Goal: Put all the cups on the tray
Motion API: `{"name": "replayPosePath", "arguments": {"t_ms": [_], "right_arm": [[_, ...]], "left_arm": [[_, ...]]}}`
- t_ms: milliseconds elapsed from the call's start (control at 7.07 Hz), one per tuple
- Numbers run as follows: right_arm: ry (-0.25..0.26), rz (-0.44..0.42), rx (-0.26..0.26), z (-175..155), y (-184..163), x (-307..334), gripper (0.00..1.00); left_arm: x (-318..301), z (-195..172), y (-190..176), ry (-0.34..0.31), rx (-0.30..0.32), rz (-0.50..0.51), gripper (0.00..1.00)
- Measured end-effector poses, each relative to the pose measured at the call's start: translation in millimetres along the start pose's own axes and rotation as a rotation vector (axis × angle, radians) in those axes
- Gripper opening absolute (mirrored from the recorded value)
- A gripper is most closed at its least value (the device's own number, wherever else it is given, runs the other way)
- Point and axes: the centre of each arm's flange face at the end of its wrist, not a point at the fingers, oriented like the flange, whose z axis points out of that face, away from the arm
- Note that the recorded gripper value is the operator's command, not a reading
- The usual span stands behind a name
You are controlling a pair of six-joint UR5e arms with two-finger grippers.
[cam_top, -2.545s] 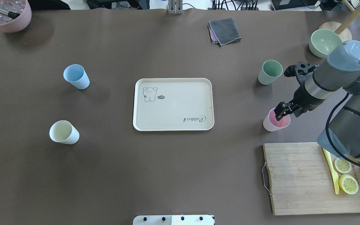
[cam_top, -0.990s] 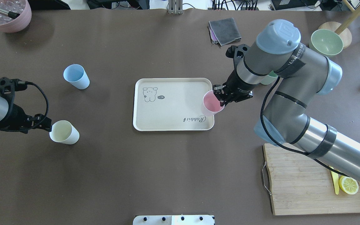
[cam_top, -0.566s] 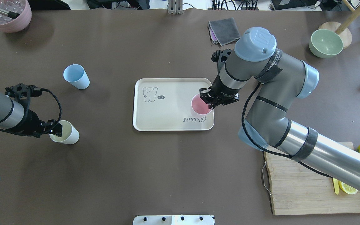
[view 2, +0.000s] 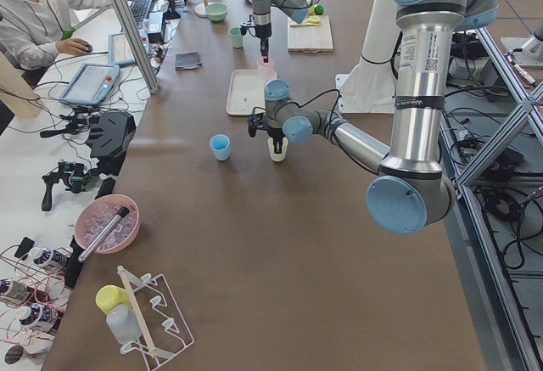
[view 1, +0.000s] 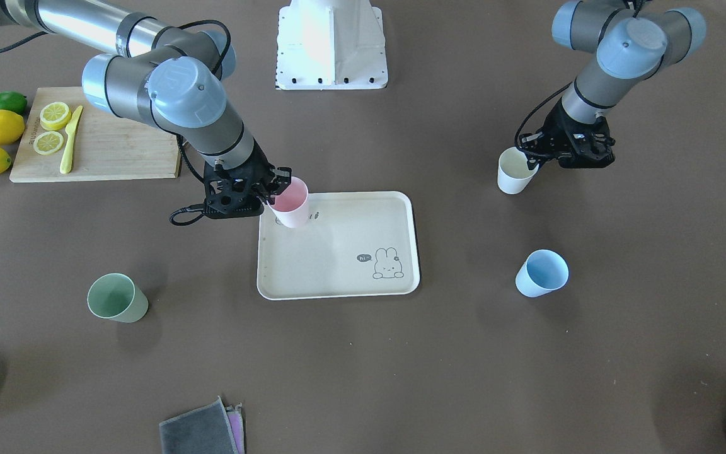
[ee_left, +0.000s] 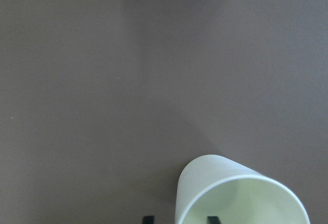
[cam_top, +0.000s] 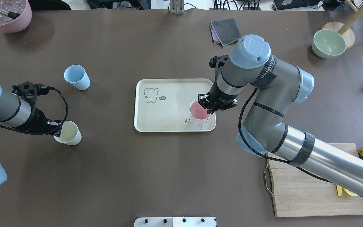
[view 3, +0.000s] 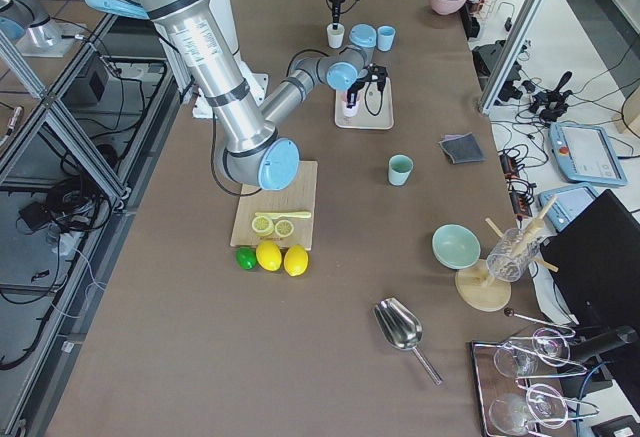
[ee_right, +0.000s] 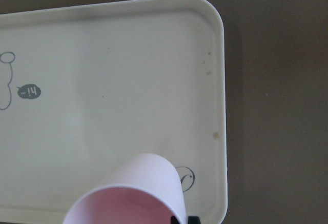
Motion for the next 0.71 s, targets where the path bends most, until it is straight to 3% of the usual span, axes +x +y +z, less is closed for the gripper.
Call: {"name": "replayPosePath", "arguments": {"t_ms": [141,707], "right_arm": [[0.0,0.015,0.004,-0.2,-0.4,-0.8,1.0],[-0.015,0.07,0.049,-42.9,-30.3,36.1,1.0]], "left_arm": [[19.5,-6.4,-6.3,0.02,0.008,0.001,0.0],[164.9,-42.0,-55.0,0.048,0.021,-0.123,0.0]]}}
